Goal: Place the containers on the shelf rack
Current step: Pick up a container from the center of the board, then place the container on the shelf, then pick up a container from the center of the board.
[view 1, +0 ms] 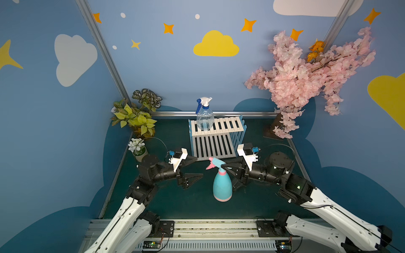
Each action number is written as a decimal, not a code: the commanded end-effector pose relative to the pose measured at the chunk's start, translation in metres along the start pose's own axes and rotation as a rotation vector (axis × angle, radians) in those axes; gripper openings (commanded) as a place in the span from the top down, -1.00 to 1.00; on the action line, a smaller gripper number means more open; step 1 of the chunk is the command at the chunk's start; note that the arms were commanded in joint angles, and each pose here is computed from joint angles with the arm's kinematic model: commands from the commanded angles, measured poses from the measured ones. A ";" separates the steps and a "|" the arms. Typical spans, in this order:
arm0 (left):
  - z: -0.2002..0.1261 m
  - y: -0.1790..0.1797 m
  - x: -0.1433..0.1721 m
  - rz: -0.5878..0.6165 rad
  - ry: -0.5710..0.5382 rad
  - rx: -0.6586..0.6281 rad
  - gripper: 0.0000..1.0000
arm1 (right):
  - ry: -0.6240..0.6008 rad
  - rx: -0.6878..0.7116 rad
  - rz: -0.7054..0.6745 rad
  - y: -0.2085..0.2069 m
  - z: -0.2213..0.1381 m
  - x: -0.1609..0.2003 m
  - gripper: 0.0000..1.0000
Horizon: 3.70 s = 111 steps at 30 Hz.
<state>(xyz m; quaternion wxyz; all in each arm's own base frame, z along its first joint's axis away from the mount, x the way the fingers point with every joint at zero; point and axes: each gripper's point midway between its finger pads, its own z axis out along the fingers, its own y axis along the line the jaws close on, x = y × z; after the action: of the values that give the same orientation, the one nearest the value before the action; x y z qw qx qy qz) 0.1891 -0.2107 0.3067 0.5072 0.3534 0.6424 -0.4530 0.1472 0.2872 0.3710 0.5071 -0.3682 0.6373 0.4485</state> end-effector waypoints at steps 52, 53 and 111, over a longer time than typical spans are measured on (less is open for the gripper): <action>-0.037 0.054 0.025 0.029 0.078 -0.449 -0.96 | -0.354 0.893 -0.242 -0.217 0.042 -0.177 1.00; -0.037 0.054 0.024 0.030 0.078 -0.449 -0.96 | -0.351 0.894 -0.243 -0.218 0.043 -0.176 1.00; 0.015 -0.030 0.073 0.279 0.256 -0.049 -0.90 | -0.184 0.855 -0.138 -0.150 -0.087 -0.071 -0.83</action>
<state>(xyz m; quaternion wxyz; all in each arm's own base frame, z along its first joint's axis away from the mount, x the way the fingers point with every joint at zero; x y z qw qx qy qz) 0.1644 -0.2212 0.2586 0.5089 0.4290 0.6744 -0.3195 0.2763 0.1592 0.4684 0.7404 -0.1028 0.6442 0.1619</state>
